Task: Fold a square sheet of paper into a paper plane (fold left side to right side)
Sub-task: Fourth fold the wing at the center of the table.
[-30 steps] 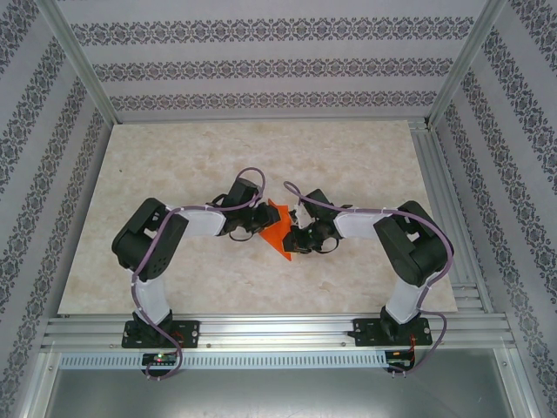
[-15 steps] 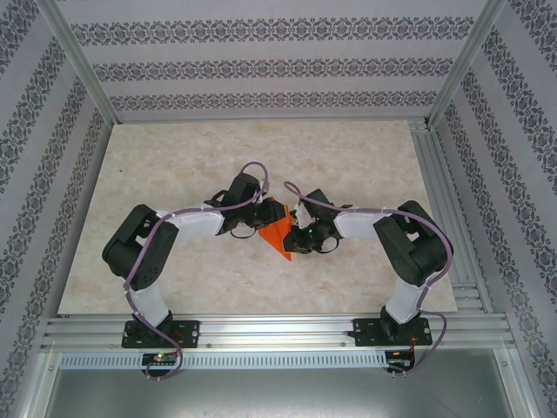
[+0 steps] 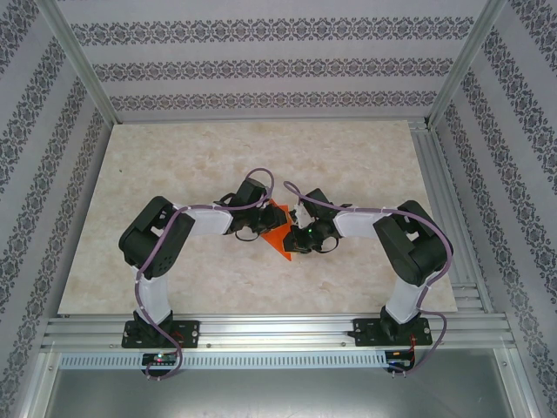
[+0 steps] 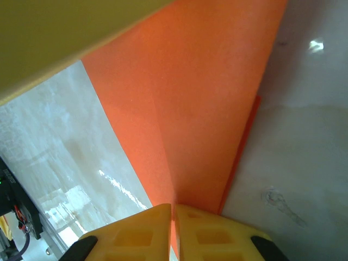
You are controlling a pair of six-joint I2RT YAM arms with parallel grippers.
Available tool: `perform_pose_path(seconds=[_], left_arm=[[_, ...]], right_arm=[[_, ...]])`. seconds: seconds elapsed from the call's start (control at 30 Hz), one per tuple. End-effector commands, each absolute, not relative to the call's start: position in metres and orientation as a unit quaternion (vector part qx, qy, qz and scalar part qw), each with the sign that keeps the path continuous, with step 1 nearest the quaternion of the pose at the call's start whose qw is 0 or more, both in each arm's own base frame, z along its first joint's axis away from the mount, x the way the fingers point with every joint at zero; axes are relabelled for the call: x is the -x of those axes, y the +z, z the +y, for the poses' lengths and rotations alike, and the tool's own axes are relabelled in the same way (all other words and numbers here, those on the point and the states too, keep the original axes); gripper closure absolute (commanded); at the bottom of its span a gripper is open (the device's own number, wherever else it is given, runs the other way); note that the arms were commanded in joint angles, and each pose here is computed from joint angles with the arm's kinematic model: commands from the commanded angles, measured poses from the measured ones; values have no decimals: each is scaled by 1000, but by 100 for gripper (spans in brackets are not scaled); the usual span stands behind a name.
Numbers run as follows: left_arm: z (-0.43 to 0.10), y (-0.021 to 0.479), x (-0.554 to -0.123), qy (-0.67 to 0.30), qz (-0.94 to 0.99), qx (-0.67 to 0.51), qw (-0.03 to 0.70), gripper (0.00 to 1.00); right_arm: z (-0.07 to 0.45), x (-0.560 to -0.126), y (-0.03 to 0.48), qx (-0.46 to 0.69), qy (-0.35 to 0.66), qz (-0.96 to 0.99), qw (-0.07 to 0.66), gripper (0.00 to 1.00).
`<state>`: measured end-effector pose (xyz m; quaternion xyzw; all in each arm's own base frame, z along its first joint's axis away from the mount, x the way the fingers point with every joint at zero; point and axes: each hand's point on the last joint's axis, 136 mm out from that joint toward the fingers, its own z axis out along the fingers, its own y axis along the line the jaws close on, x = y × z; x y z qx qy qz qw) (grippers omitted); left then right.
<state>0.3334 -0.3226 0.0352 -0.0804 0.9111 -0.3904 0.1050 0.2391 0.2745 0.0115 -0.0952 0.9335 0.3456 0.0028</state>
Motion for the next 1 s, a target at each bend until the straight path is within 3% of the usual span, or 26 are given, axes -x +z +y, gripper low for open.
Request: perform_pose_path(seconds=[0.0,0.97], left_arm=[[-322,35,-337,-374,917,74,115,74],[-289,5,-333,-335,931,100,108,74]], right_arm=[[254,-231,-16,84,284,955,-20,88],[268,-236,3,90,325,941,-7,88]])
